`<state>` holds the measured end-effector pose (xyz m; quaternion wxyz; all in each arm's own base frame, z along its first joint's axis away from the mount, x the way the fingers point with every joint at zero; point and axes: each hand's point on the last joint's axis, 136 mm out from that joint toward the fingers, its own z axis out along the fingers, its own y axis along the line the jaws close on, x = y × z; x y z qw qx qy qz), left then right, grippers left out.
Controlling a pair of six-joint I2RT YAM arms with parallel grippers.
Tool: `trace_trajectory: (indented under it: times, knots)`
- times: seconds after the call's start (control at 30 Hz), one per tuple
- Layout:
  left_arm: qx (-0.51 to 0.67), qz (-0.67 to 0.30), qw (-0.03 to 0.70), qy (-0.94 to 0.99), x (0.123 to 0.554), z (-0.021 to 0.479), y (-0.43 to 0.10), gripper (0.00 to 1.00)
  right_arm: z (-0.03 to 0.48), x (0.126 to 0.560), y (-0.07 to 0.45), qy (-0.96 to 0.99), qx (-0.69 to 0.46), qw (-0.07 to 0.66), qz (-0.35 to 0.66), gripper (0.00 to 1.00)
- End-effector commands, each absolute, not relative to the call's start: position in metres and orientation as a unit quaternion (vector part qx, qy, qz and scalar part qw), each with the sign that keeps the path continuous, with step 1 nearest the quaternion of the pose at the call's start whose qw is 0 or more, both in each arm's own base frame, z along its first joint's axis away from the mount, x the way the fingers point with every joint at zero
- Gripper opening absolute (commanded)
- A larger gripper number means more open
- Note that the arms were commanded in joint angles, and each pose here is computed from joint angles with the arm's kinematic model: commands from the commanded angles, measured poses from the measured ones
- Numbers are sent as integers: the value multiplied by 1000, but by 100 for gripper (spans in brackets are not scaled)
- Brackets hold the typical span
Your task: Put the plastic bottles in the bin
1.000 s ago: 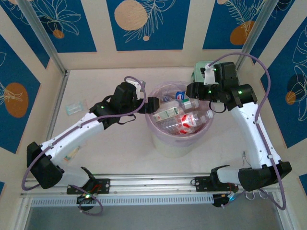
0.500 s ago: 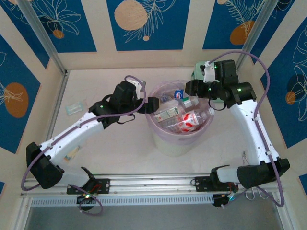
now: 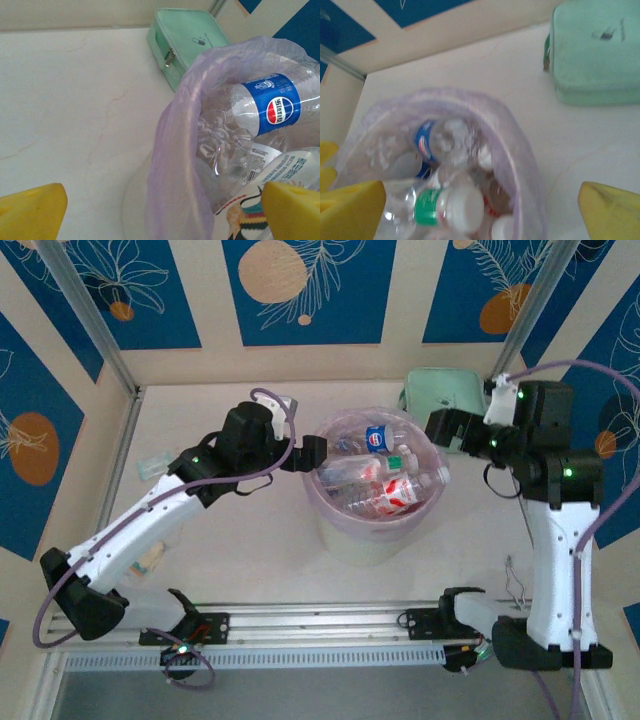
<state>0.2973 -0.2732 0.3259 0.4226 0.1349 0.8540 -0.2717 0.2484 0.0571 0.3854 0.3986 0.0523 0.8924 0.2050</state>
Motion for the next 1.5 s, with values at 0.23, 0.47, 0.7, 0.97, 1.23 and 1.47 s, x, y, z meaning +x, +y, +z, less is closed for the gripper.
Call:
trace_trajectory:
  times: [0.23,0.47,0.7,0.97,1.23,1.47]
  knots:
    - [60,-205,448,868,291,317,-178,99,322,201,93,908,68,280,305,99]
    - [19,-174,441,880,274,294,-137,100,304,212,117,902,66,258,339,96]
    - [-47,-111,426,897,272,254,-92,99,296,242,145,894,57,260,362,93]
    - [-90,-37,425,900,282,216,-56,100,297,291,200,881,18,262,394,92]
    - [-126,61,500,855,304,188,-13,100,361,316,160,867,-18,363,342,99]
    - [-100,157,511,839,316,168,10,99,303,337,37,881,79,448,131,99]
